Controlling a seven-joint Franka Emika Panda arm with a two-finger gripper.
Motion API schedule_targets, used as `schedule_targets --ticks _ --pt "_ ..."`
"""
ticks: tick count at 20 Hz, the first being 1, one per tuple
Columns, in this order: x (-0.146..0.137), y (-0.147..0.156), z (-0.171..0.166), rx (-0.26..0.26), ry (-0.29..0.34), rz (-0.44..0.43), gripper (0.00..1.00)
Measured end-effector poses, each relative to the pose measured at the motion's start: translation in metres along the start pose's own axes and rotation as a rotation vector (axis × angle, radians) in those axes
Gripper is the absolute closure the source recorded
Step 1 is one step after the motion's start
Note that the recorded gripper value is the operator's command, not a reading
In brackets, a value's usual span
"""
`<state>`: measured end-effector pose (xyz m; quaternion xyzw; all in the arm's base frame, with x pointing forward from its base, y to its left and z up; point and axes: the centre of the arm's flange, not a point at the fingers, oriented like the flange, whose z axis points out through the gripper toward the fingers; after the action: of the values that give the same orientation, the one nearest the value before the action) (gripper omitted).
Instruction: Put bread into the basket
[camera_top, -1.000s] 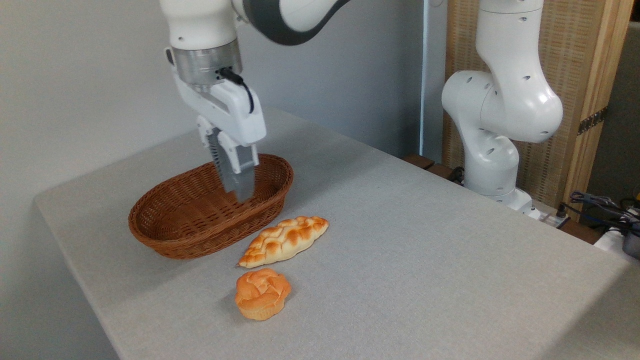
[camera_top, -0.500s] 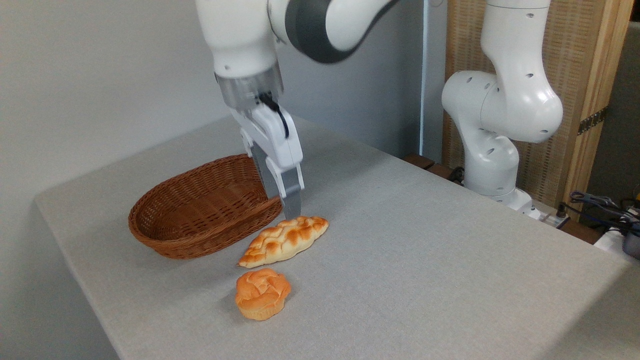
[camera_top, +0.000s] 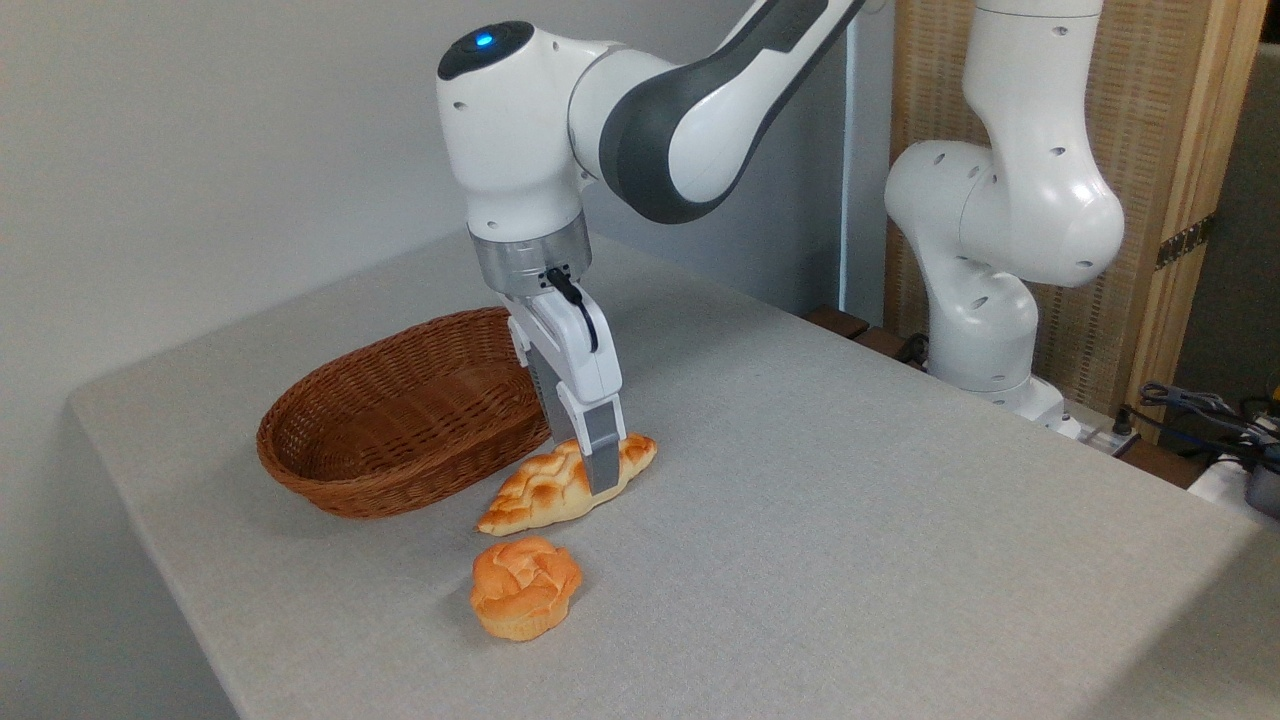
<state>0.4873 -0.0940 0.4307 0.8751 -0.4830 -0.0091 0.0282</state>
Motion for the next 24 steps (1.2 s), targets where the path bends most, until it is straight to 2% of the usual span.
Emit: schedule_targets --ticks 3,4,5,6,7,24 --pt "0.000 0.001 0.007 0.011 0.008 0.004 0.01" --pt "0.000 0.002 0.009 0.015 0.011 0.004 0.06" --pt "0.001 0.002 0.011 0.020 0.015 0.007 0.45" --pt "0.002 0.004 0.013 0.025 0.019 0.010 0.68" --pt "0.002 0.004 0.014 0.029 0.022 0.011 0.74" --pt "0.003 0.005 0.016 0.031 0.023 0.016 0.76"
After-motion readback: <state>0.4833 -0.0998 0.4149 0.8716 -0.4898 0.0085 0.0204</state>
